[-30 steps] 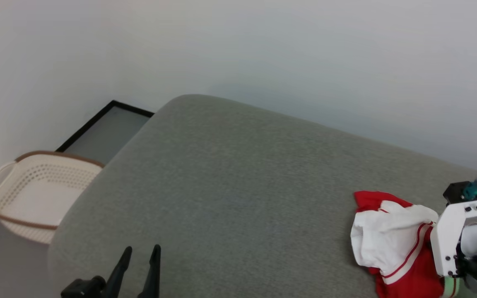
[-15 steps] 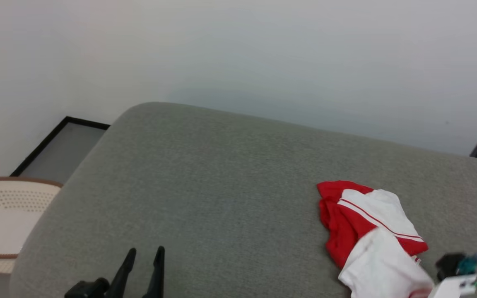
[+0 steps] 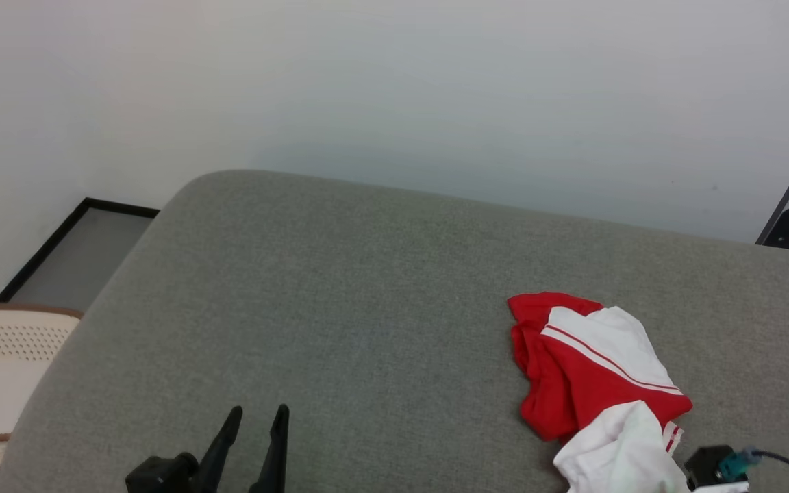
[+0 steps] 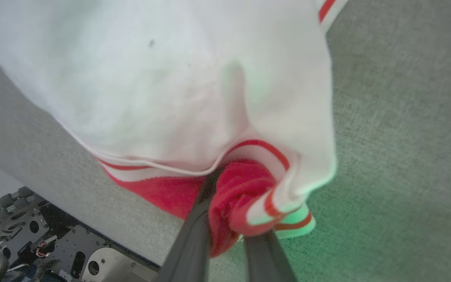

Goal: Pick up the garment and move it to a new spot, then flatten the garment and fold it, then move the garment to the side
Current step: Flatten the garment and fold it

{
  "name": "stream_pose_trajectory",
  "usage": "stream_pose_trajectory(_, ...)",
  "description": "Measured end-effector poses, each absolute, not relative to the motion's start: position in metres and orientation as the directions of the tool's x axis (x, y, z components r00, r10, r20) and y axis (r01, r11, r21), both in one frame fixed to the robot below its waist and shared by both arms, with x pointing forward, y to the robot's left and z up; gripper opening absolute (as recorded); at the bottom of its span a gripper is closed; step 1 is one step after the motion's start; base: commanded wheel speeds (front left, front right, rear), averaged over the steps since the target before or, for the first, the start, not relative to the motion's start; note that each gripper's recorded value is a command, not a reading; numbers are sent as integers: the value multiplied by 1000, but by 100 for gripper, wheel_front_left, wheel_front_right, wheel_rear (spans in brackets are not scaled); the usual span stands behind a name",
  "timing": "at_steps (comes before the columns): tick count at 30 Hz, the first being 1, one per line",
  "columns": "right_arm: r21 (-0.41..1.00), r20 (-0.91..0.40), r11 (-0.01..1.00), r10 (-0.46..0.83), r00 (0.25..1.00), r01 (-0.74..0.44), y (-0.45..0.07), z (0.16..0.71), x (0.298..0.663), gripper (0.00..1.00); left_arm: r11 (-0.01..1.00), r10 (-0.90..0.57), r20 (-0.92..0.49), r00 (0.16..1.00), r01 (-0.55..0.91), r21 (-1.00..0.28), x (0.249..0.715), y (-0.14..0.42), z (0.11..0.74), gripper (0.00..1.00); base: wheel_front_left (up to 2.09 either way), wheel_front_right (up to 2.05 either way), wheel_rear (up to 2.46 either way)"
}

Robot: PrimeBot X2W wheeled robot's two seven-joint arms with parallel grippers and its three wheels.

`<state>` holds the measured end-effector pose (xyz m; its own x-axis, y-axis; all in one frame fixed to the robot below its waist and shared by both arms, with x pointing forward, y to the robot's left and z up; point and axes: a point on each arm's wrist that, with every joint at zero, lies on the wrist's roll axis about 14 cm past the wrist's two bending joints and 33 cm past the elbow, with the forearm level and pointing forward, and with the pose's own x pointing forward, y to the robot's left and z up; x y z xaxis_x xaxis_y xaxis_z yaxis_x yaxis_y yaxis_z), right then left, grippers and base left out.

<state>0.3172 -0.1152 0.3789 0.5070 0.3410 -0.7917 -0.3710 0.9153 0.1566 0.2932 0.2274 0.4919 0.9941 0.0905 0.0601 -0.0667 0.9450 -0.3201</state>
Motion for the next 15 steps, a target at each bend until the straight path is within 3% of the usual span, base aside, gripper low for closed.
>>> stream_pose_trajectory(7,143,-753,913,351,557,-381,-108,398,331,100,948,81,71,994,-55,-312,291,227,495,100,0,0,0)
stream_pose_trajectory(15,120,-619,895,407,672,-431,-95,442,346,100,951,78,80,994,-50,-306,290,229,497,100,0,0,0)
